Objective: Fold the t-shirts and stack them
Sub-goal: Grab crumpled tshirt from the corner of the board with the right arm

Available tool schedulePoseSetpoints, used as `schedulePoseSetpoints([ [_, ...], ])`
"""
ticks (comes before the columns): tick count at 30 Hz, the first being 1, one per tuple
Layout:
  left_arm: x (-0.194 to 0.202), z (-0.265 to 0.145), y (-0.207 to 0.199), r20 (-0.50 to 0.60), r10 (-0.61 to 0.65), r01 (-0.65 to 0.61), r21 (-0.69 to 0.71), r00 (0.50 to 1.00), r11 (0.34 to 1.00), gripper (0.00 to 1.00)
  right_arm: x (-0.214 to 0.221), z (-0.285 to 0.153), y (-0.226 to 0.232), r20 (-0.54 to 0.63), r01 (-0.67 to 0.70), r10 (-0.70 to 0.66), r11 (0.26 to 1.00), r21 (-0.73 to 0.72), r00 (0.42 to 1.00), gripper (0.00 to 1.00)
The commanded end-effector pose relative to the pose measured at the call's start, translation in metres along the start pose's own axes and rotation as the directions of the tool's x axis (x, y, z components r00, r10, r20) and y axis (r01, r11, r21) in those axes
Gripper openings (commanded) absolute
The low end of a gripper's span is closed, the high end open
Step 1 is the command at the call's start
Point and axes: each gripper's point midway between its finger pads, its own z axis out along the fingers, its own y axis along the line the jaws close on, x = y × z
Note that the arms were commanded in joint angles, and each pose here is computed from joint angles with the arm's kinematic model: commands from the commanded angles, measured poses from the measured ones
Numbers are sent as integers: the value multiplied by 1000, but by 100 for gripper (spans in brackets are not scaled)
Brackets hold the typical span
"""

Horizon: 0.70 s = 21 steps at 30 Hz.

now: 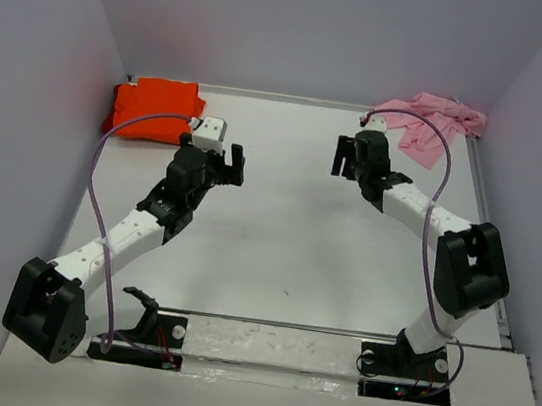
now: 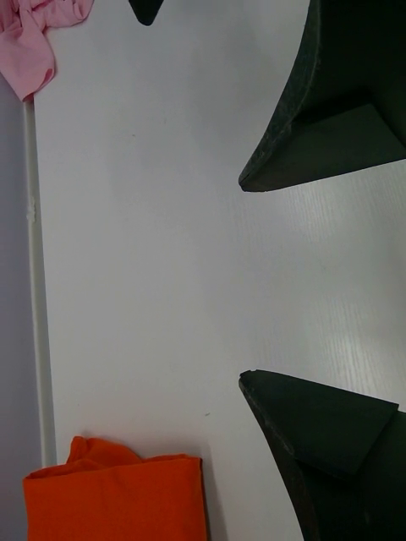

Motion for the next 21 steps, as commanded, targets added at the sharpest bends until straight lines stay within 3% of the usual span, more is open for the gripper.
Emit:
schedulePoseSetpoints([
  [1, -22, -1, -10, 37, 2, -4, 42, 999, 999, 96, -52, 21, -35, 14, -161, 161, 987, 17, 987, 76],
  [6, -25, -2, -18, 34, -14, 10, 92, 999, 996, 96, -70, 54, -88, -2, -353, 354, 935, 25, 935, 74],
  [8, -30, -4, -19, 45, -18, 14, 101, 999, 995, 96, -74, 68, -85, -2, -327, 327, 945, 1, 945, 74],
  [9, -33, -5, -18, 51, -20, 15, 101, 999, 995, 96, -56, 87, -87, -40, -317, 318, 948, 22, 947, 74],
  [14, -39, -10, -11, 71, -33, 26, 91, 997, 995, 96, -62, 134, -114, -35, -279, 285, 952, 126, 958, 74],
  [15, -40, -11, -12, 74, -35, 28, 98, 997, 995, 96, -47, 146, -115, -70, -272, 283, 953, 137, 956, 74],
  [20, -40, -12, -15, 73, -38, 30, 114, 997, 993, 96, -64, 173, -129, -35, -252, 260, 956, 150, 965, 74],
  [21, -40, -12, -15, 71, -41, 33, 117, 997, 993, 96, -45, 181, -144, -78, -246, 267, 947, 206, 961, 74],
])
